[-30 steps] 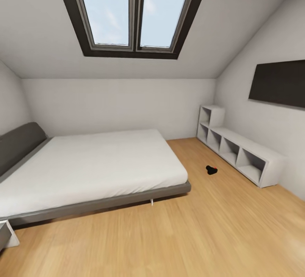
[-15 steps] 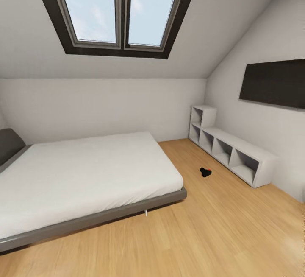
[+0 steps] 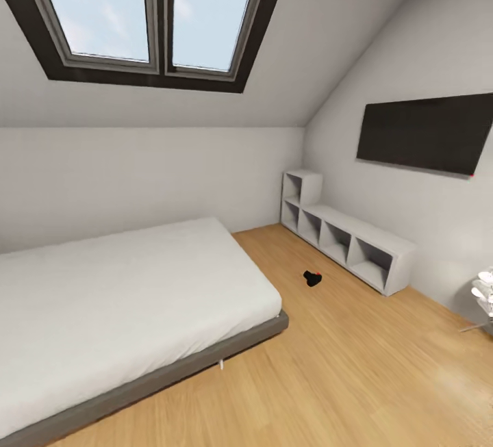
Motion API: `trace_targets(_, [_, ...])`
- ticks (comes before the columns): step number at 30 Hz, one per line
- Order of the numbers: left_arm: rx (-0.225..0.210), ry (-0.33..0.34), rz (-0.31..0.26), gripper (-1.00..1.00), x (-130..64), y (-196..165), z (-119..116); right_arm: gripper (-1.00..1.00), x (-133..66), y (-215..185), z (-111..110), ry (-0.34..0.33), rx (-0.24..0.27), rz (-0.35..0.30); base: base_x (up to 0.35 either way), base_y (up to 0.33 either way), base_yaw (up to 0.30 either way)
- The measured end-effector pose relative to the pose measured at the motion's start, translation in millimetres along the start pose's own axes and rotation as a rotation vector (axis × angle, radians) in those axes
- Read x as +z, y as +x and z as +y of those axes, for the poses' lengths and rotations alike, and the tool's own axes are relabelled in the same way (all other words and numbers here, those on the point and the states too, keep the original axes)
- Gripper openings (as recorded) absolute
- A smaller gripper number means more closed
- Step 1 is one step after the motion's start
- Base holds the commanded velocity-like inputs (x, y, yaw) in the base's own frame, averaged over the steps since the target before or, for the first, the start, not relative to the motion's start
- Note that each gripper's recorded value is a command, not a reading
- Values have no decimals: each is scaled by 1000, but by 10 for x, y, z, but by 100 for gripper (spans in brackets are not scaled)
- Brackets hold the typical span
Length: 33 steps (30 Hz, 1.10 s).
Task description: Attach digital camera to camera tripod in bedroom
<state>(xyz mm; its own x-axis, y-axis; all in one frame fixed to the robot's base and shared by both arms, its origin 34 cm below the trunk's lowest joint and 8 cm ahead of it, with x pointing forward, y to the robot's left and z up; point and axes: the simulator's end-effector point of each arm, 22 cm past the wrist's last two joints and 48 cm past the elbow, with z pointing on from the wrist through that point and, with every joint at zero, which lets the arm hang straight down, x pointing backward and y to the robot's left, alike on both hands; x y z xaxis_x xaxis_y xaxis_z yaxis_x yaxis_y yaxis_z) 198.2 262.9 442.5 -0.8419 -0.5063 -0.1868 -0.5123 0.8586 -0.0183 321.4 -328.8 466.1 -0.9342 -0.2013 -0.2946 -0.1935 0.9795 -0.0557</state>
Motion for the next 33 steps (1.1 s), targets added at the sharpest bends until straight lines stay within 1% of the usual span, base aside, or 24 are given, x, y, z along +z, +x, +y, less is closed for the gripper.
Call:
trace_targets(5, [1,-1,0,100,0,-2,1,100,0,1,-1,0,0,0,239,222,-296])
trace_targets(9, [-2,-1,0,100,1,0,3,100,1,0,-3,1,1,0,108,101,-296])
trace_targets(33, [-13,-4,1,100,2,-5,16,100,3,-3,5,0,8,-2,7,6,-296])
